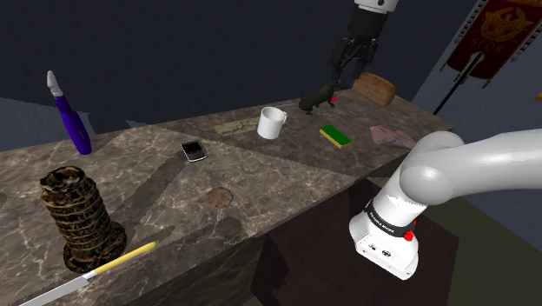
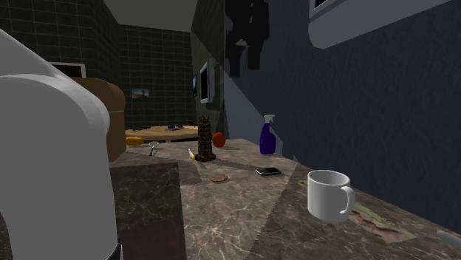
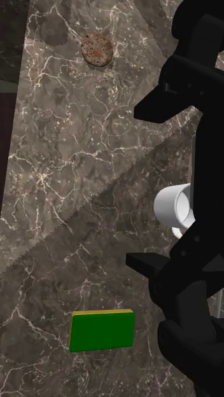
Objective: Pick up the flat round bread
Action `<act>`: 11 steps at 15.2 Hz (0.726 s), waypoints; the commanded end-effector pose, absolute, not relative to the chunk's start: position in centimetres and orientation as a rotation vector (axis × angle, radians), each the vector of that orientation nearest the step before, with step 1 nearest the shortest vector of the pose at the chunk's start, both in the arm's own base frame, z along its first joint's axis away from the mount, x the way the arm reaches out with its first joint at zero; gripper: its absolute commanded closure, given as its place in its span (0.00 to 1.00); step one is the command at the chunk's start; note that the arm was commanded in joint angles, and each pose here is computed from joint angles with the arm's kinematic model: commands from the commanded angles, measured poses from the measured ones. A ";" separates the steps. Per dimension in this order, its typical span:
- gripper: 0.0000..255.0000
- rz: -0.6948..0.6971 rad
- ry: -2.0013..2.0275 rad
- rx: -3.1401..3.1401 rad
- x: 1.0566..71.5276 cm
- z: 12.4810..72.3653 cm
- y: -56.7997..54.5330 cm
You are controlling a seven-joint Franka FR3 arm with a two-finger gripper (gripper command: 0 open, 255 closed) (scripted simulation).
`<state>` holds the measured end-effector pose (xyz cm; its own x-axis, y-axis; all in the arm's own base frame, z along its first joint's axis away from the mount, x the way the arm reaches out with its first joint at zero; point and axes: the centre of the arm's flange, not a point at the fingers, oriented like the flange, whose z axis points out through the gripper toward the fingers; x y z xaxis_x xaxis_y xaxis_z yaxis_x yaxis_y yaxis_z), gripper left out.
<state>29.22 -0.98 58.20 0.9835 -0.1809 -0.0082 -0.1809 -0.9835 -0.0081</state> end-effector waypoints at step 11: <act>0.00 0.001 0.654 -3.065 28.5 49.8 9.2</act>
<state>28.56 8.34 51.22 0.9245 -0.3812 -0.0037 -0.3812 -0.9245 -0.0061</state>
